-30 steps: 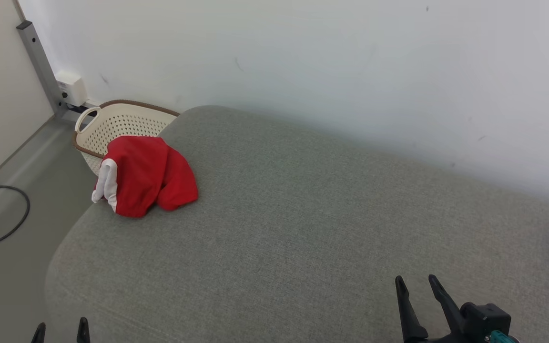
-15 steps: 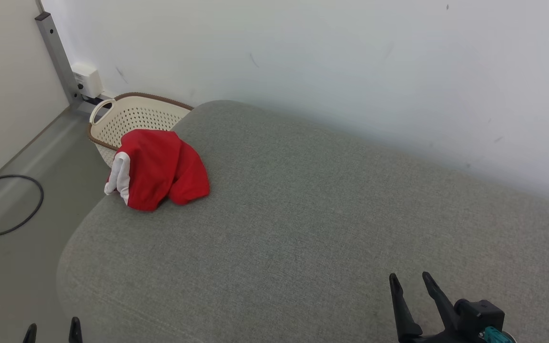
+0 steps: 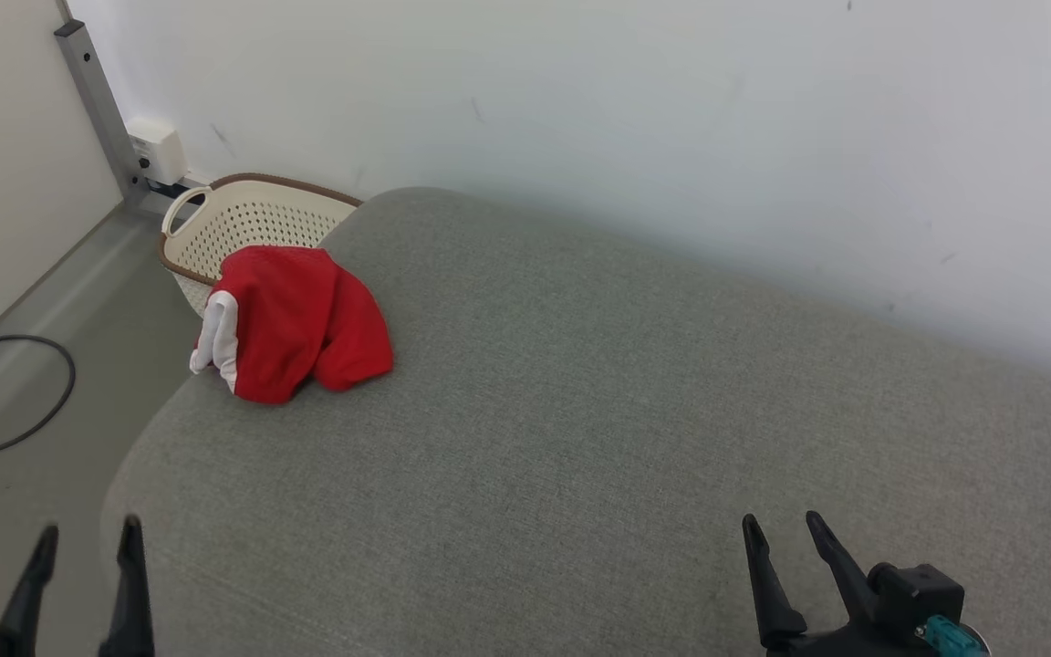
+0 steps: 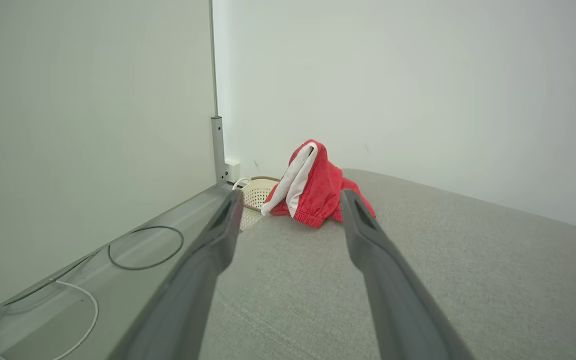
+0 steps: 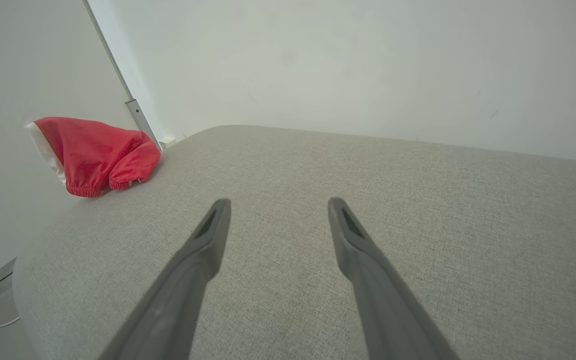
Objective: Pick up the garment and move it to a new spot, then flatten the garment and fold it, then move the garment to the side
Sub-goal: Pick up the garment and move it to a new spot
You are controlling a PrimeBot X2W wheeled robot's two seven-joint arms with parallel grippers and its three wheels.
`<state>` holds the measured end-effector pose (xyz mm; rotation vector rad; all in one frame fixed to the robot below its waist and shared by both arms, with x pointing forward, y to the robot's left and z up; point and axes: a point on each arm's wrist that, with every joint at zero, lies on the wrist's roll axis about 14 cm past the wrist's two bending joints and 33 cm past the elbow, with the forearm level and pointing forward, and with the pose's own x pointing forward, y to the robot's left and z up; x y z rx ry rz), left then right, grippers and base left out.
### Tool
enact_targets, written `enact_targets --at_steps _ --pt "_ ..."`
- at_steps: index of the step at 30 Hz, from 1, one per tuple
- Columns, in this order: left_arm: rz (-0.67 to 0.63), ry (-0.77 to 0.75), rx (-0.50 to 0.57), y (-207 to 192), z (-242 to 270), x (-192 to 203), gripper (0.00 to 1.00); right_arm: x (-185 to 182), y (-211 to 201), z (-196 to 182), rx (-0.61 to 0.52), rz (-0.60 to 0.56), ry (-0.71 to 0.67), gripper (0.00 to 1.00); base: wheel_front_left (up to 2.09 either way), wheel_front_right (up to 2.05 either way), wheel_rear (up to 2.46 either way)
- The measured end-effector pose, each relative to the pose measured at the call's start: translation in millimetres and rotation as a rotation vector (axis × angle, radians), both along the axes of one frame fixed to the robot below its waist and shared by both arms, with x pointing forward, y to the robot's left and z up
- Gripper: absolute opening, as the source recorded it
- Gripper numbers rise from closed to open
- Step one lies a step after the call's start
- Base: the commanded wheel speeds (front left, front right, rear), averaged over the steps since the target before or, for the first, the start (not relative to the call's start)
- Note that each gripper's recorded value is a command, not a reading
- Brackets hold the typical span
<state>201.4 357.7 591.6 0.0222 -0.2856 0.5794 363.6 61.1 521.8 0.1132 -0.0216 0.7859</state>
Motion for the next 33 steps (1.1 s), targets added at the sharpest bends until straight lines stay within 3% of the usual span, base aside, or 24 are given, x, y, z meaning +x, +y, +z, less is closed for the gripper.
enact_targets --at_steps 9,17,26,33 --pt "-0.123 -0.114 0.129 11 76 67 1.0 24 -15 5 -0.004 -0.042 -0.014 1.0 0.0 0.0 0.0" --pt "-0.212 -0.147 0.161 13 109 134 1.0 48 -40 -3 -0.017 -0.112 -0.004 1.0 0.0 0.0 0.0" --pt "-0.289 -0.052 0.156 16 106 215 1.0 68 -67 -18 -0.025 -0.186 0.021 1.0 0.0 0.0 0.0" --pt "-0.288 0.074 0.096 32 75 264 1.0 79 -84 -30 -0.036 -0.232 0.041 1.0 0.0 0.0 0.0"
